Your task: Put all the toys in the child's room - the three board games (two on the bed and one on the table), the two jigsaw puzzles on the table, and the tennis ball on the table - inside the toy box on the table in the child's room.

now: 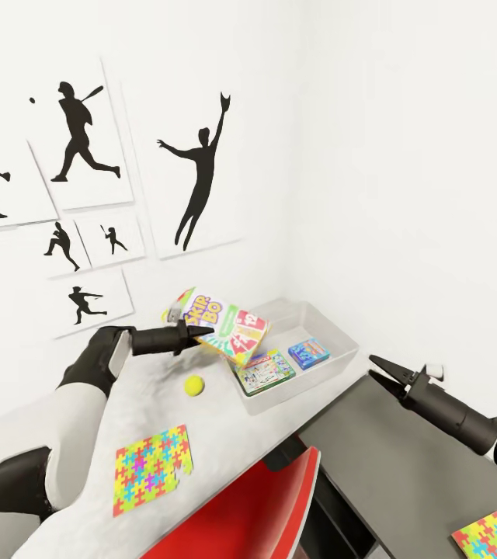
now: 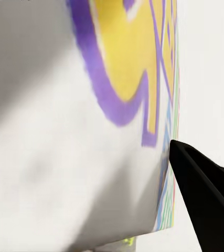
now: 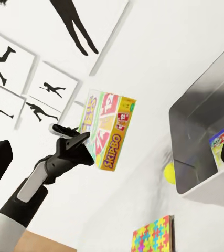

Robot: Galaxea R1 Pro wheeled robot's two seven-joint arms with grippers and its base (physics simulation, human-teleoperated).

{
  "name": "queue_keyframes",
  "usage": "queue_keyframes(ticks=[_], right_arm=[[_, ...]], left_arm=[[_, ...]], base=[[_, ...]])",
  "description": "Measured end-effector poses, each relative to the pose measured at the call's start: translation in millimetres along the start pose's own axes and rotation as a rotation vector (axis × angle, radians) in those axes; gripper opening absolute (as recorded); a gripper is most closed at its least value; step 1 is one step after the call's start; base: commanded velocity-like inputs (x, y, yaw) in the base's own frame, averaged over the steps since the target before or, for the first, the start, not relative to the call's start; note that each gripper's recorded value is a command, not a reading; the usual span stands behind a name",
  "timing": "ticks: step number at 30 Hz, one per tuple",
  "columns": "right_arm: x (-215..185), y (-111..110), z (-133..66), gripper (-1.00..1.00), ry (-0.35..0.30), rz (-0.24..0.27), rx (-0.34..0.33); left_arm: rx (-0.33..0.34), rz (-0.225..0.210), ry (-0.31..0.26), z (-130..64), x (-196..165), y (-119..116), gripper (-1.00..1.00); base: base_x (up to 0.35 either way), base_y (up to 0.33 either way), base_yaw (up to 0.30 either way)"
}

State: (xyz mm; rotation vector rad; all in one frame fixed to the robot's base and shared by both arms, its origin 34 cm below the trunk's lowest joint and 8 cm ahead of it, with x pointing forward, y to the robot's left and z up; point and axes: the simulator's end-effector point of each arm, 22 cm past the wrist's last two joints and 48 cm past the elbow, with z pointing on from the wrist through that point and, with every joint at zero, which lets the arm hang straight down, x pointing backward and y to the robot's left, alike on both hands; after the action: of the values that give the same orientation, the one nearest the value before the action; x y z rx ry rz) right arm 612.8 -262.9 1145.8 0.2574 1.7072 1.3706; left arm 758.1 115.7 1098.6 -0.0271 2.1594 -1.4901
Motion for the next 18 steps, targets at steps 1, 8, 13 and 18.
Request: queue_keyframes(ticks=[1, 8, 13, 18], right_arm=[[-1.7, -0.2, -1.3, 1.0, -0.005, 0.0, 0.0], [-15.5, -1.7, -12.3, 1.0, -0.049, 0.003, 0.003], [-17.0, 0.5, -13.5, 1.0, -0.054, 0.002, -0.008], [-18.3, 0.6, -14.6, 1.0, -0.057, 0.001, -0.008]], left_arm=[[-0.006, -0.004, -0.006, 4.0, -0.8, -0.9, -1.0], [-0.029, -0.07, -0.095, 35.9, -9.0, -6.7, -1.0], [-0.003, -0.072, -0.15, 66.0, -9.5, -25.7, -1.0], [-0.101, -0.097, -0.28, 66.2, -28.9, 4.5, -1.0]], base=[[0.0, 0.0, 0.0], [0.0, 0.0, 0.0], [0.0, 0.0, 0.0], [0.0, 0.0, 0.0]])
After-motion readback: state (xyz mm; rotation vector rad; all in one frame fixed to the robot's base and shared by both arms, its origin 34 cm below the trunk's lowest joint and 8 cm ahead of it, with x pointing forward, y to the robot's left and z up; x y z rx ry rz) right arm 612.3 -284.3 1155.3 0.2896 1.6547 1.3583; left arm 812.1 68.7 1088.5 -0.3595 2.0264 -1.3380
